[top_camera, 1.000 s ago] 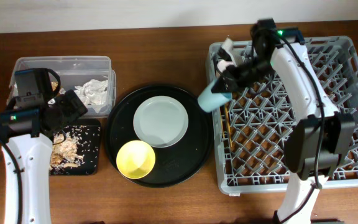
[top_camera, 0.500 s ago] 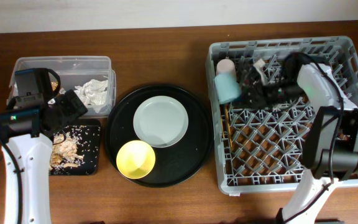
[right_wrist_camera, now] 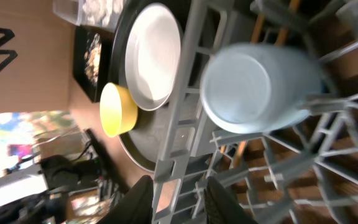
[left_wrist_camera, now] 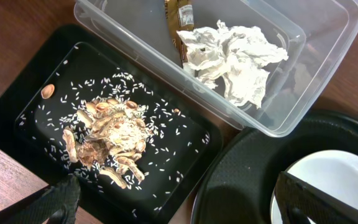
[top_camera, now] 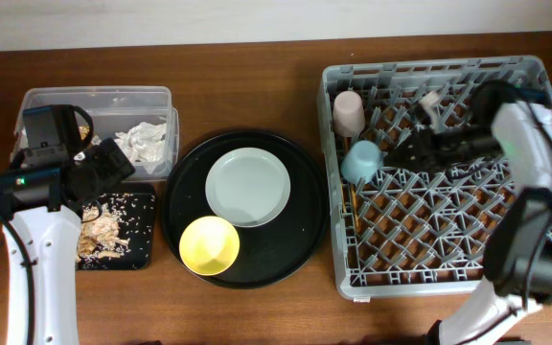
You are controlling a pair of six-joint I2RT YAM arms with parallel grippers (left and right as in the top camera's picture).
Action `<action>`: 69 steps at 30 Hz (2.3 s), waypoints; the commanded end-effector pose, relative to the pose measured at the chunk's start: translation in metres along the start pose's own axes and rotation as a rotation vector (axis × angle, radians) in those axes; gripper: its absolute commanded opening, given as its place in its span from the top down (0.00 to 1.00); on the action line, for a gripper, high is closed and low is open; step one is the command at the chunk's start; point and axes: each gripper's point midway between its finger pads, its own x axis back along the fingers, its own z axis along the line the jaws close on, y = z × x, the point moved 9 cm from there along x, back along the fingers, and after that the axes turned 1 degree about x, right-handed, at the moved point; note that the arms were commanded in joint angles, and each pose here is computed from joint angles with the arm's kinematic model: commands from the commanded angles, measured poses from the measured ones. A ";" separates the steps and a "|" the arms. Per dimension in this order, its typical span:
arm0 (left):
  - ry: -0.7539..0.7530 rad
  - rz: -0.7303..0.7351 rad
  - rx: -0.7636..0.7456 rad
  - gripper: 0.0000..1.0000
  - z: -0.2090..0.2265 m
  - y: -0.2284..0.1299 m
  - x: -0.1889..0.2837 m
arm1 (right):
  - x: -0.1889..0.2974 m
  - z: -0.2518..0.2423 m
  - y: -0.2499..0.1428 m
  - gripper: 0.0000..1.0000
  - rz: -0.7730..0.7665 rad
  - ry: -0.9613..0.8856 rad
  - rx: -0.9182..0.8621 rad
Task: Sort waste into correct bins and load items into the dishwasher rack
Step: 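Carry the blue cup with the right gripper and set it upside down in the rack, then move the right gripper to the yellow bowl and grasp its rim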
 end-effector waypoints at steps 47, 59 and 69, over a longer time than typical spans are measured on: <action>-0.004 -0.019 0.006 0.01 0.001 0.003 0.005 | -0.353 0.246 -0.133 0.82 0.469 -0.230 0.810; -0.004 -0.019 0.006 0.01 0.001 0.003 0.005 | -0.368 0.219 -0.139 0.74 0.406 -0.266 0.842; -0.005 -0.019 0.006 0.01 0.001 0.003 0.005 | -0.365 0.210 -0.143 0.95 0.440 -0.316 0.828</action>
